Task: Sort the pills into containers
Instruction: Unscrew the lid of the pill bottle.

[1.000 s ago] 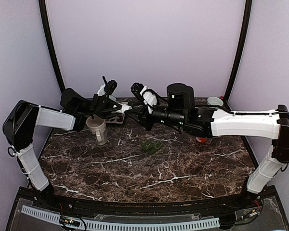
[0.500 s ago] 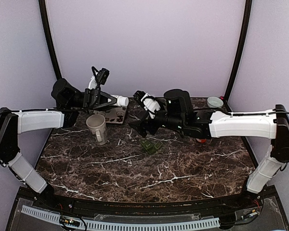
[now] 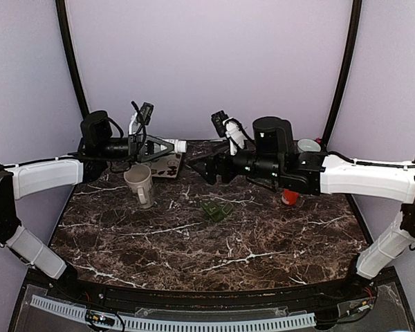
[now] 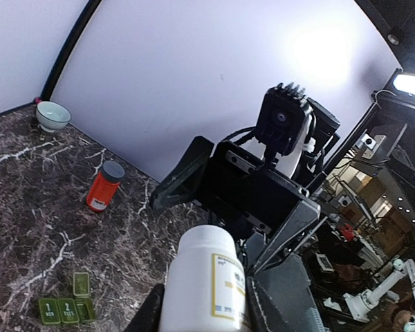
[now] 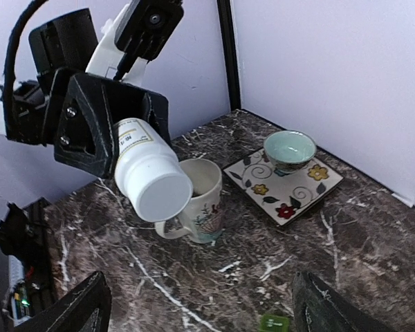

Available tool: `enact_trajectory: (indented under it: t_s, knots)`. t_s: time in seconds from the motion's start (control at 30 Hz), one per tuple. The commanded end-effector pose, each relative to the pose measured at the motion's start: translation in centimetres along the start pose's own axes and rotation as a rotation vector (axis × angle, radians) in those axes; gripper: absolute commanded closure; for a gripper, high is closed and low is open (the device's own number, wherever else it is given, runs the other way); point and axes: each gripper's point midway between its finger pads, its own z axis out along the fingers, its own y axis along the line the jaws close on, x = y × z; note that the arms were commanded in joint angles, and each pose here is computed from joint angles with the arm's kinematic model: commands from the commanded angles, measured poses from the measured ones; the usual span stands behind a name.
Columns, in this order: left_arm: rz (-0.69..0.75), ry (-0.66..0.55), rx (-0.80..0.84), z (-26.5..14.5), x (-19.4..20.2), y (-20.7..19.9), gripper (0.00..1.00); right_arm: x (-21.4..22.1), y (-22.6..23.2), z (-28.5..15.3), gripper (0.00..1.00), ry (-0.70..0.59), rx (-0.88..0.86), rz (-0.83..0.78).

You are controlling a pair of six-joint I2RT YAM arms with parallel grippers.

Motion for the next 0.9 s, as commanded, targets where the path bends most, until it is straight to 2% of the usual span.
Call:
enact_trajectory:
  t_s: [0.0,0.03,0.13,0.17,0.23,0.5,0.67,0.87]
  knots:
    - [0.18,-0.062,-0.054,-0.6,-0.9,-0.9,1.0,-1.4,-0.3,-1.0,0.13,-0.012,-0.108,0.39]
    - [0.208,-0.071,-0.058,-0.7,-1.0,-1.1,1.0,-1.4,-0.6,-1.1,0.15,-0.023,-0.137,0.467]
    - [0.253,-0.089,-0.065,-0.9,-0.9,-1.2,1.0,-1.7,-3.5,-1.5,0.16,-0.121,-0.107,0.463]
    - [0.26,-0.091,-0.065,-0.9,-0.8,-1.3,1.0,-1.9,-1.1,-2.1,0.22,-0.073,-0.279,0.694]
    - [0.269,-0.097,-0.062,-1.0,-0.6,-1.2,1.0,-2.5,-0.8,-2.5,0.23,-0.08,-0.34,0.784]
    - [0.284,-0.086,-0.059,-1.0,0.2,-1.2,1.0,-4.4,0.8,-1.7,0.22,-0.073,-0.497,0.917]
    - [0.275,-0.065,-0.033,-0.8,0.6,-1.2,1.0,-4.6,1.1,-1.0,0.22,-0.055,-0.523,0.94]
    - [0.267,-0.044,-0.005,-0.3,0.7,-1.3,1.0,-2.9,1.3,1.0,0.23,-0.009,-0.526,0.969]
